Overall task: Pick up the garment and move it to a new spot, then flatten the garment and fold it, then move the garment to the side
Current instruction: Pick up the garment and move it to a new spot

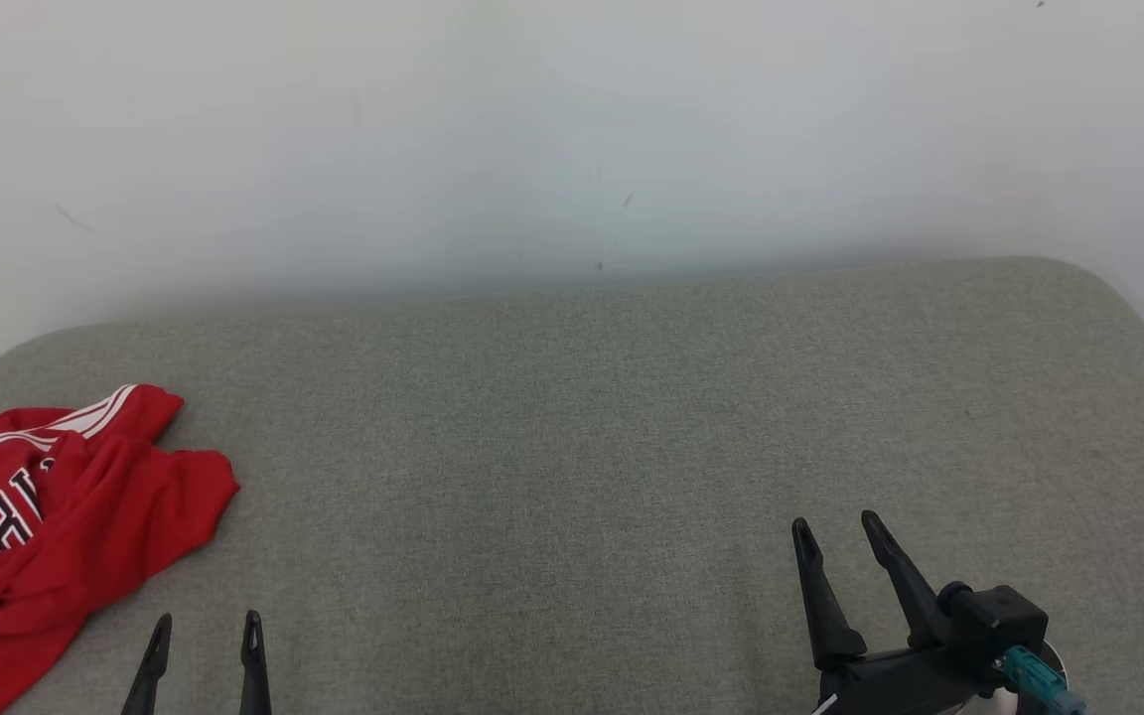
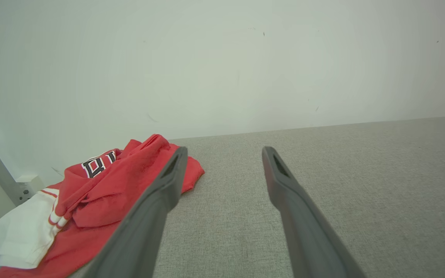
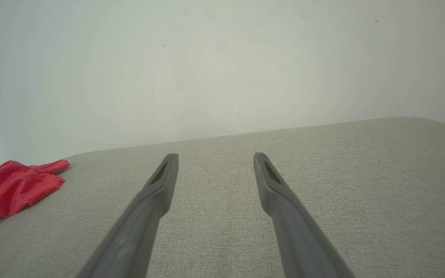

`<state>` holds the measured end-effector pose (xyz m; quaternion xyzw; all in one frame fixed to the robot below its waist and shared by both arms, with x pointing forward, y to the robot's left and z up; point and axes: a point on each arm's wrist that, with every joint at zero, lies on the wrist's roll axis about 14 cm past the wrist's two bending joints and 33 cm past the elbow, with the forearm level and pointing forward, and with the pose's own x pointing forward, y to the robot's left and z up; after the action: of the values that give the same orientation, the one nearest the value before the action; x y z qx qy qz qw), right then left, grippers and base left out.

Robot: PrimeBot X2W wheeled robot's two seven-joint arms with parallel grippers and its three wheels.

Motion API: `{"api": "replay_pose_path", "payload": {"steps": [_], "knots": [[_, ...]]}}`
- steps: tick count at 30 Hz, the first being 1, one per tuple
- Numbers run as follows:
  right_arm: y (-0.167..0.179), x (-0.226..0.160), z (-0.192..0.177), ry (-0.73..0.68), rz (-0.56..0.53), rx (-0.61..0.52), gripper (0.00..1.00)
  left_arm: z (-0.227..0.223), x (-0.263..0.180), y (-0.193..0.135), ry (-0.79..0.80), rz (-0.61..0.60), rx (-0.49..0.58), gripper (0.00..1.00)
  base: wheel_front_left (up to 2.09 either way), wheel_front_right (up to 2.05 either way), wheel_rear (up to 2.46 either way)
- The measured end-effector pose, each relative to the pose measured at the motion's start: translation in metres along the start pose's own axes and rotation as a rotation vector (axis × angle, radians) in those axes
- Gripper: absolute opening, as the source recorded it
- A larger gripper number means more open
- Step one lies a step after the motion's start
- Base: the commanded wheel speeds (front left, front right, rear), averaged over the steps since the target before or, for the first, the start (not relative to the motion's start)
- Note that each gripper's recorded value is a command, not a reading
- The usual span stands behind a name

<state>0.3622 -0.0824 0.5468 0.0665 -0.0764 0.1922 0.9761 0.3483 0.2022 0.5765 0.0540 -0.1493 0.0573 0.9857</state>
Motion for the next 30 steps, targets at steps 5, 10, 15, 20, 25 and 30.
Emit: {"api": "replay_pose_path", "payload": {"steps": [5, 10, 15, 20, 25, 30], "knots": [[0.0, 0.0, 0.0, 0.003, -0.004, 0.004, 1.0, -0.001, -0.001, 0.0, 0.003, 0.001, 0.0, 1.0, 0.0, 0.0, 0.0], [0.0, 0.0, 0.0, 0.007, -0.006, 0.006, 1.0, -0.001, -0.001, 0.001, 0.005, 0.002, 0.001, 1.0, 0.0, 0.0, 0.0], [0.001, 0.0, -0.001, 0.01, -0.005, 0.008, 1.0, -0.003, -0.002, 0.002, 0.009, 0.004, 0.002, 1.0, 0.0, 0.0, 0.0], [0.002, 0.001, -0.002, 0.014, -0.001, 0.01, 1.0, -0.009, -0.004, 0.006, 0.029, 0.014, 0.001, 1.0, 0.0, 0.0, 0.0], [0.007, 0.004, -0.006, 0.023, 0.015, 0.018, 1.0, -0.016, -0.009, 0.015, 0.055, 0.036, 0.007, 1.0, 0.0, 0.0, 0.0], [0.016, 0.008, -0.01, 0.033, 0.043, 0.025, 1.0, -0.019, -0.014, 0.028, 0.07, 0.069, 0.014, 1.0, 0.0, 0.0, 0.0]]}}
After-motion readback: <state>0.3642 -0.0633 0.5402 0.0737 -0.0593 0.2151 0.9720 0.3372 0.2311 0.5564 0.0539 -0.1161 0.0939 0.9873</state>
